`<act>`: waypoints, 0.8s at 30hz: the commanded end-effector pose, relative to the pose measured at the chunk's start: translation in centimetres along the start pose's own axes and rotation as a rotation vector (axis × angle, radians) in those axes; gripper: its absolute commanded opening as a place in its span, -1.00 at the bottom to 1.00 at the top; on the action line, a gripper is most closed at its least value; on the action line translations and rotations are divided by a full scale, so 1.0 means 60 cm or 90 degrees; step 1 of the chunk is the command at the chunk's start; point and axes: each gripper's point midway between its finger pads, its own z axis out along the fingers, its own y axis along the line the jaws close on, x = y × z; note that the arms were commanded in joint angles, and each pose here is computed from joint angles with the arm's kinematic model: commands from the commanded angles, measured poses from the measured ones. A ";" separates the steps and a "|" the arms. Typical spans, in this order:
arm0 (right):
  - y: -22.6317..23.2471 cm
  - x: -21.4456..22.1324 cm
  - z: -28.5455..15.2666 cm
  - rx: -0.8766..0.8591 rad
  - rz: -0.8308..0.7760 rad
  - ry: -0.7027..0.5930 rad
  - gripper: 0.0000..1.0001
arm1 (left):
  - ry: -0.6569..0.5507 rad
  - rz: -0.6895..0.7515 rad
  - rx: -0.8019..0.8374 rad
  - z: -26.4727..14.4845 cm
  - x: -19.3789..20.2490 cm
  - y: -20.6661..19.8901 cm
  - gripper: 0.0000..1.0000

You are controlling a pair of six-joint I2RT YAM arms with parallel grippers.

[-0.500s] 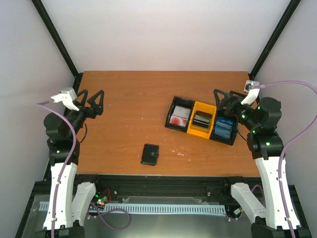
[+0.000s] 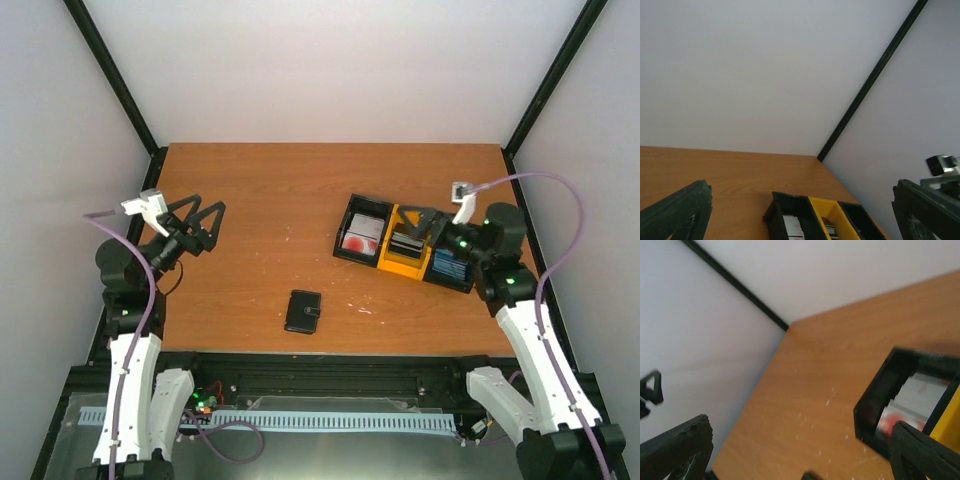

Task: Put the credit cards into the card holder
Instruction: Open the card holder at the center of the board.

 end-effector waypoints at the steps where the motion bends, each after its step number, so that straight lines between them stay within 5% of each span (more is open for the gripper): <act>1: -0.015 0.085 0.045 0.039 -0.003 0.084 0.90 | 0.054 -0.042 0.028 0.010 0.025 0.003 0.99; 10: -0.012 0.296 0.125 0.190 -0.098 0.293 0.86 | 0.237 -0.174 -0.053 0.058 0.167 0.062 1.00; 17: 0.016 0.414 0.174 0.249 -0.193 0.406 0.73 | 0.394 -0.267 -0.162 0.033 0.317 0.104 0.99; 24: 0.033 0.509 0.193 0.237 -0.250 0.510 0.38 | 0.527 -0.340 -0.175 -0.020 0.437 0.080 0.66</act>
